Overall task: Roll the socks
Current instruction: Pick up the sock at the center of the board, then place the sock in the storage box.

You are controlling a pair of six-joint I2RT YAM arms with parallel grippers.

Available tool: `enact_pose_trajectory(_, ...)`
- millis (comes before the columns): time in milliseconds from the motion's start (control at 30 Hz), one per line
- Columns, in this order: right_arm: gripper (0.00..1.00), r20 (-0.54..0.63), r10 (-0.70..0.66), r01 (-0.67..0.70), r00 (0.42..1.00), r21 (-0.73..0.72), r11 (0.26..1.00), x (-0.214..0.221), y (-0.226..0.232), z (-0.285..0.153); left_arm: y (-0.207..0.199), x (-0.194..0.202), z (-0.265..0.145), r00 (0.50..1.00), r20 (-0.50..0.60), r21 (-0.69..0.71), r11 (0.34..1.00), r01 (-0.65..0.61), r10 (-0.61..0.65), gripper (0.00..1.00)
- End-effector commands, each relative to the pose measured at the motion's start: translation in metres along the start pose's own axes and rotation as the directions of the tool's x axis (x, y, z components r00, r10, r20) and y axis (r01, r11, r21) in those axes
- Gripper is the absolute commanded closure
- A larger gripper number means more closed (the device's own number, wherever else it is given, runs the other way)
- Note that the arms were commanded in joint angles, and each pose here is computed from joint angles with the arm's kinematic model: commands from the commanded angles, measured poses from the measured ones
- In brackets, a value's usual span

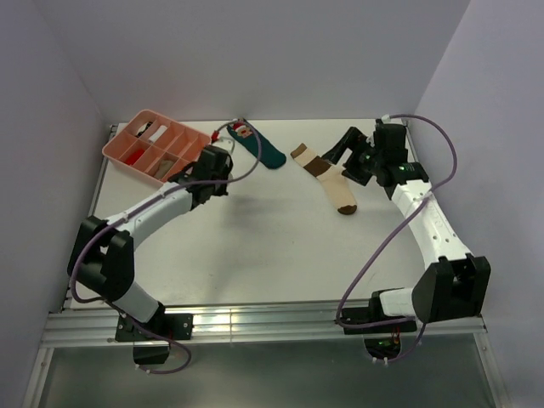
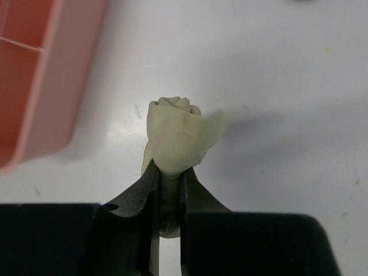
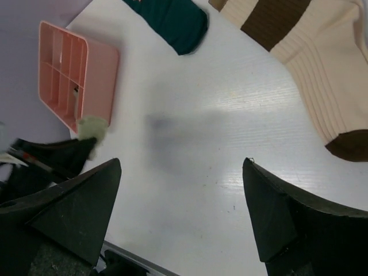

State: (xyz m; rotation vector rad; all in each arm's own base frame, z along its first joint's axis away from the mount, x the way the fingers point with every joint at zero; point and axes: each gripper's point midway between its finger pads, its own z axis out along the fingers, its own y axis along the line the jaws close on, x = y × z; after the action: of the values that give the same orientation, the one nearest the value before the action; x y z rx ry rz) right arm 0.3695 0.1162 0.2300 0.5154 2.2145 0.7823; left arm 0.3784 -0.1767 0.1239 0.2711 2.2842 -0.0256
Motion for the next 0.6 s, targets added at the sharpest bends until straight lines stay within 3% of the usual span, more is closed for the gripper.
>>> enact_pose_trajectory(0, 0.07, 0.01, -0.076, 0.075, 0.997, 0.042, 0.996, 0.005, -0.012, -0.018, 0.031, -0.046, -0.009, 0.996, 0.078, 0.021, 0.999, -0.036, 0.035, 0.99)
enact_pose_trajectory(233, 0.09, 0.047, -0.136, 0.137, 0.99, -0.029, 0.99, 0.01, -0.007, -0.029, 0.103, -0.098, 0.009, 0.991, 0.132, -0.014, 1.0, -0.008, 0.01, 0.99)
enact_pose_trajectory(567, 0.09, 0.098, -0.228, 0.241, 0.969, -0.162, 0.957, -0.002, 0.022, -0.031, 0.136, -0.126, 0.067, 0.991, 0.131, 0.037, 0.999, -0.034, 0.029, 0.99)
